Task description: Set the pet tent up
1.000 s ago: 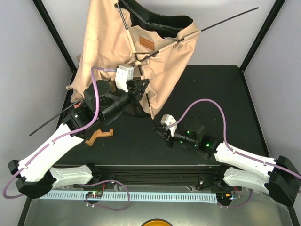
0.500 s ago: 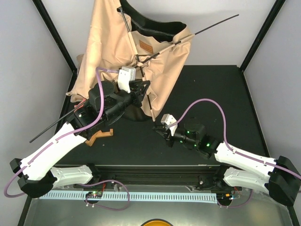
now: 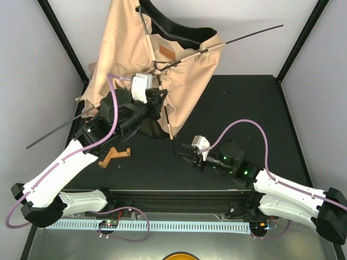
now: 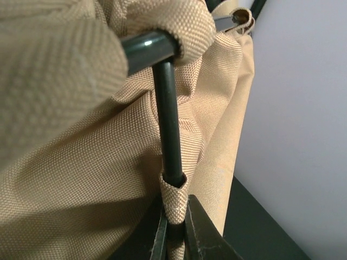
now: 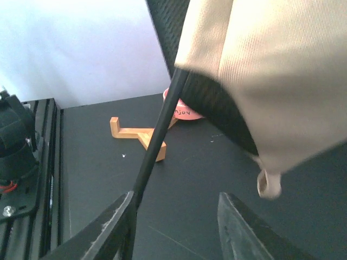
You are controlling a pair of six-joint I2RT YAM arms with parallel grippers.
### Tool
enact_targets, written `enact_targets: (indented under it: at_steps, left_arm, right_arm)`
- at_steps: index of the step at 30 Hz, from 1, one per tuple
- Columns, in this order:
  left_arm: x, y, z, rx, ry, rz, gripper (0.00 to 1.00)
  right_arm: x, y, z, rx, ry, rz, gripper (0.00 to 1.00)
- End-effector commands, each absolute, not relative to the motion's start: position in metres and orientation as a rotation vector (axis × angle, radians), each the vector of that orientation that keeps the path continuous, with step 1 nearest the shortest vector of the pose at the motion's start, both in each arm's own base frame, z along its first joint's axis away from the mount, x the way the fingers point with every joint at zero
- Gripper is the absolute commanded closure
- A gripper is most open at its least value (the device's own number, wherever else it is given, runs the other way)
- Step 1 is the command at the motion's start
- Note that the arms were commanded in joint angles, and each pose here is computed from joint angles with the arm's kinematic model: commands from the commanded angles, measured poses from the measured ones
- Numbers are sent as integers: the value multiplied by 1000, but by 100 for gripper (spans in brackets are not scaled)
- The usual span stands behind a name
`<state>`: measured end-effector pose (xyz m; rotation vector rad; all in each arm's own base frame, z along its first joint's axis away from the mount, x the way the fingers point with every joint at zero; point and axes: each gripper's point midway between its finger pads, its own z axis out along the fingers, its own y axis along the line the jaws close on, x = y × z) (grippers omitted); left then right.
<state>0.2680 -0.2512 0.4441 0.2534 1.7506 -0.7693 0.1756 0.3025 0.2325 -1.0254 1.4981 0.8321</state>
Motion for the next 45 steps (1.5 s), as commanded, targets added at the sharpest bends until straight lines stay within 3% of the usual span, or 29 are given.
enact_targets:
  at_steps: [1, 7, 19, 25, 38, 45]
  left_arm:
    - [271, -229, 490, 222, 1648, -750, 98]
    - [260, -231, 506, 257, 1626, -818, 99]
    - [235, -241, 528, 351, 1585, -958, 98]
    - [228, -243, 535, 384, 1568, -992, 99]
    - [220, -244, 541, 409, 1560, -1021, 98]
    - [219, -244, 544, 410, 1560, -1028, 98]
  right_arm:
    - [171, 293, 233, -990, 1425, 828, 54]
    - [181, 287, 213, -986, 1427, 726, 51]
    - [203, 299, 227, -1020, 1247, 536, 49]
    - [215, 302, 236, -969, 1197, 488, 58]
    - [229, 312, 248, -942, 1174, 444, 59]
    - [234, 318, 244, -953, 1182, 435, 68]
